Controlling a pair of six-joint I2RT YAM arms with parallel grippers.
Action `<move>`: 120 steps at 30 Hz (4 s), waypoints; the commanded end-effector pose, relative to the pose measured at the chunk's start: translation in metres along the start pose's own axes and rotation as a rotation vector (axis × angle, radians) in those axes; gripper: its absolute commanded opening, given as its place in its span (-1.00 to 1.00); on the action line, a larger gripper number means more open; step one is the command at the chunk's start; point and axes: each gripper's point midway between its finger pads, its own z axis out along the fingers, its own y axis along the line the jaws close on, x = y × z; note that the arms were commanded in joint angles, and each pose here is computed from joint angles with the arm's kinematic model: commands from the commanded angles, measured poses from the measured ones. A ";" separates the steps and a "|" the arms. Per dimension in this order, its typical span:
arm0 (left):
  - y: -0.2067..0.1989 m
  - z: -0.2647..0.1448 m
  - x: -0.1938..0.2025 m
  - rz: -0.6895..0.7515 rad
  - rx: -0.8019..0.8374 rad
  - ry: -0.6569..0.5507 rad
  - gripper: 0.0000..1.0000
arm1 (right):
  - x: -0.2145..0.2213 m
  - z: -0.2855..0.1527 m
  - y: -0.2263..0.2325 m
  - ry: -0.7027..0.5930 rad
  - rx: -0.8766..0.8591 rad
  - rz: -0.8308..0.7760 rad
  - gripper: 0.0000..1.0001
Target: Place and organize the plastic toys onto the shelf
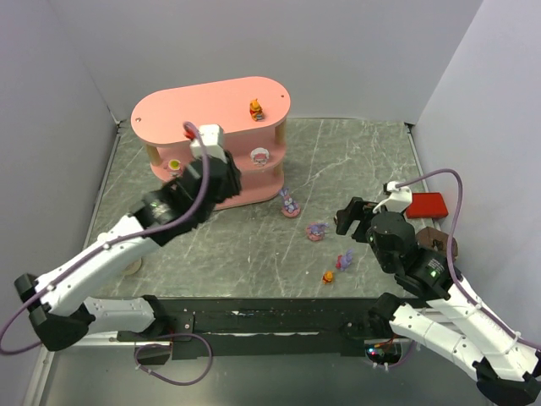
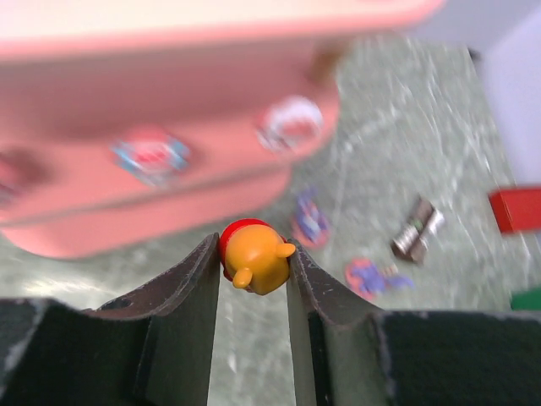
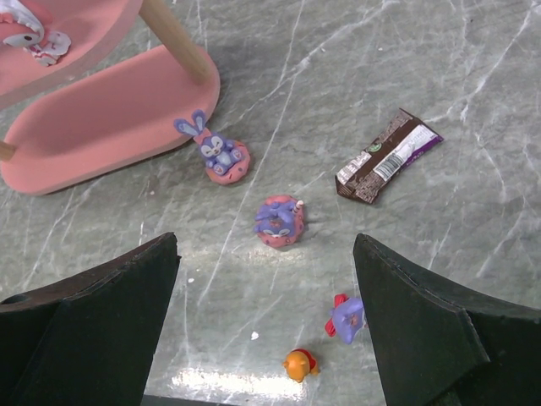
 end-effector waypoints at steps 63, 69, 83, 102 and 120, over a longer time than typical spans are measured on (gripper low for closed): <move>0.069 0.065 -0.121 0.222 0.057 0.134 -0.11 | -0.009 0.003 0.000 -0.049 -0.005 0.032 0.83; 0.072 0.066 -0.120 0.211 0.058 0.133 0.06 | -0.009 0.004 0.001 -0.047 -0.006 0.028 0.84; 0.070 0.047 -0.137 0.194 0.060 0.060 0.60 | -0.009 0.004 0.001 -0.042 -0.001 0.025 0.83; 0.068 0.059 -0.122 0.168 0.077 0.097 0.06 | -0.008 0.003 0.001 -0.042 -0.006 0.031 0.83; 0.063 0.073 -0.112 0.132 0.104 0.124 -0.12 | -0.007 0.004 -0.001 -0.044 0.001 0.027 0.83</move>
